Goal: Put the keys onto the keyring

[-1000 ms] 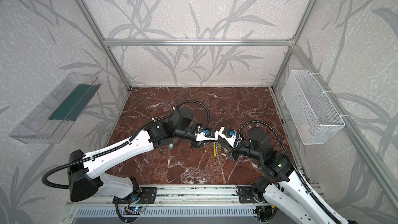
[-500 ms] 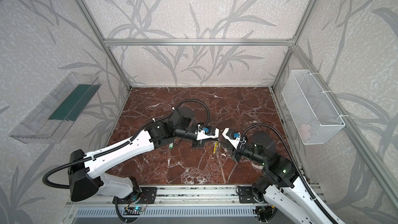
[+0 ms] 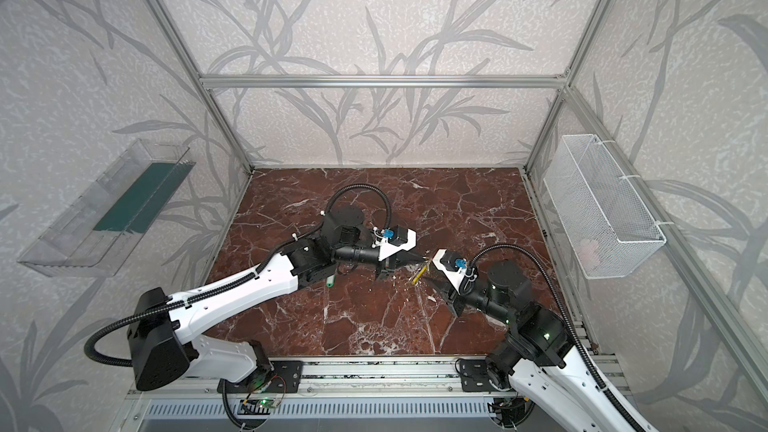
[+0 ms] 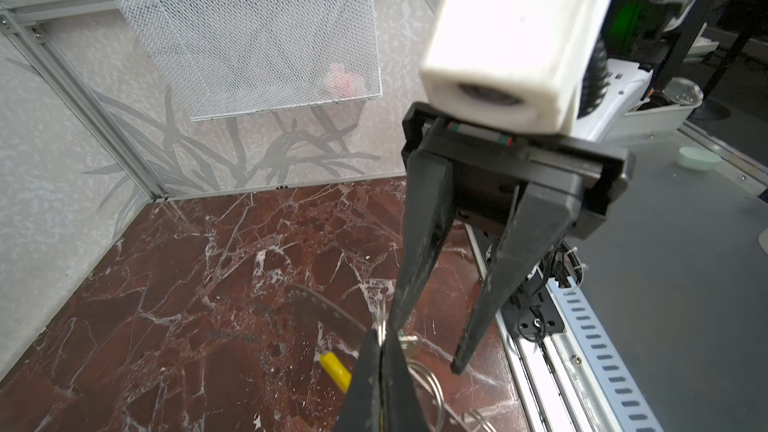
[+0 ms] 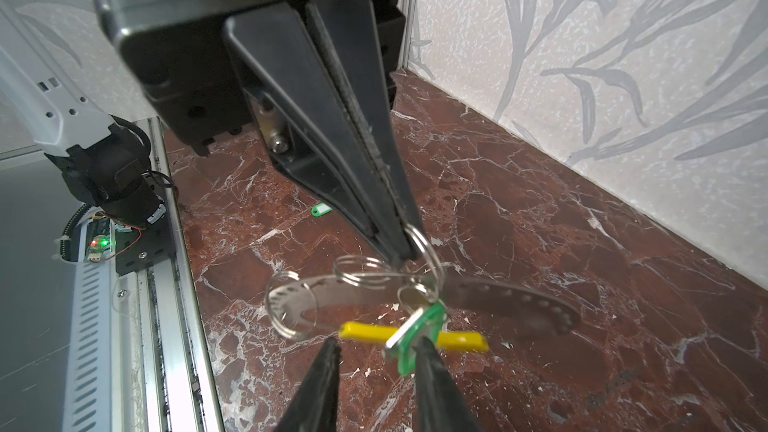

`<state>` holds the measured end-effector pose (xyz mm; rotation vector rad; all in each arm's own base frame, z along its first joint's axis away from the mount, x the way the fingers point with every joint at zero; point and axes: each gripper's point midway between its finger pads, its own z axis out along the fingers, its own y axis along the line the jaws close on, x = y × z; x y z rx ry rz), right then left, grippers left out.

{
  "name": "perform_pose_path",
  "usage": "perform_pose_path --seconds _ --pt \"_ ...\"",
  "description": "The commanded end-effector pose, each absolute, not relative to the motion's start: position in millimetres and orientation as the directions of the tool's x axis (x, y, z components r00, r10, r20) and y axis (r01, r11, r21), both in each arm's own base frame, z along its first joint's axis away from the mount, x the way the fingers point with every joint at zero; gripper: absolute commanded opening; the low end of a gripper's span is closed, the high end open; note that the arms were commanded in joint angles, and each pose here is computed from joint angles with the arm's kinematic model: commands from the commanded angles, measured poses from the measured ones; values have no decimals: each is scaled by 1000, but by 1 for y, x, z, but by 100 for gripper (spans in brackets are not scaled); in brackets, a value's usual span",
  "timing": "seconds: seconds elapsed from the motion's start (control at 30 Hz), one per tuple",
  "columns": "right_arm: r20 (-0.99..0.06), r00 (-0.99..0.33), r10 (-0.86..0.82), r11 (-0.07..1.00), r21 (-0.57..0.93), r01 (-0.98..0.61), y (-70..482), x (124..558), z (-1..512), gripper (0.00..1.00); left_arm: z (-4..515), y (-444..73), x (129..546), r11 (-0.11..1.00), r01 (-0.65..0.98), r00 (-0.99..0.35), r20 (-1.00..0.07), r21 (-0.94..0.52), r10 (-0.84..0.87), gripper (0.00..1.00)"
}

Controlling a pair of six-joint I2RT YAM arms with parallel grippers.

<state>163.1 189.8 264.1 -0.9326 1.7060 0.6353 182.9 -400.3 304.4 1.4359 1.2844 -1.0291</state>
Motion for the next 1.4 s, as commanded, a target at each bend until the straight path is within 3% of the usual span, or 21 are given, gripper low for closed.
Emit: perform_pose_path --seconds 0.0,0.13,0.57,0.9,1.0,1.13,1.37 --pt "-965 -121 -232 560 -31 -828 195 168 276 33 334 -399 178 -33 993 118 -986 115 119 0" --pt "-963 -102 -251 594 -70 -801 190 177 276 32 335 -399 178 -32 994 109 -989 106 105 0" --pt "-968 -37 -248 628 -132 -767 184 183 284 13 346 -401 176 -58 998 35 -999 34 18 0" --pt "-979 35 -201 650 -160 -743 178 181 297 14 348 -402 180 -57 998 -12 -999 -10 -29 0" --pt "-978 45 -202 643 -166 -748 179 180 299 12 349 -403 179 -70 997 -15 -999 -13 -31 0" --pt "-979 59 -194 627 -170 -760 182 178 301 0 349 -403 178 -81 997 -17 -999 -14 -33 0" --pt "-980 35 -197 561 -142 -815 194 172 293 0 353 -403 175 -103 995 -14 -998 -8 -60 0"
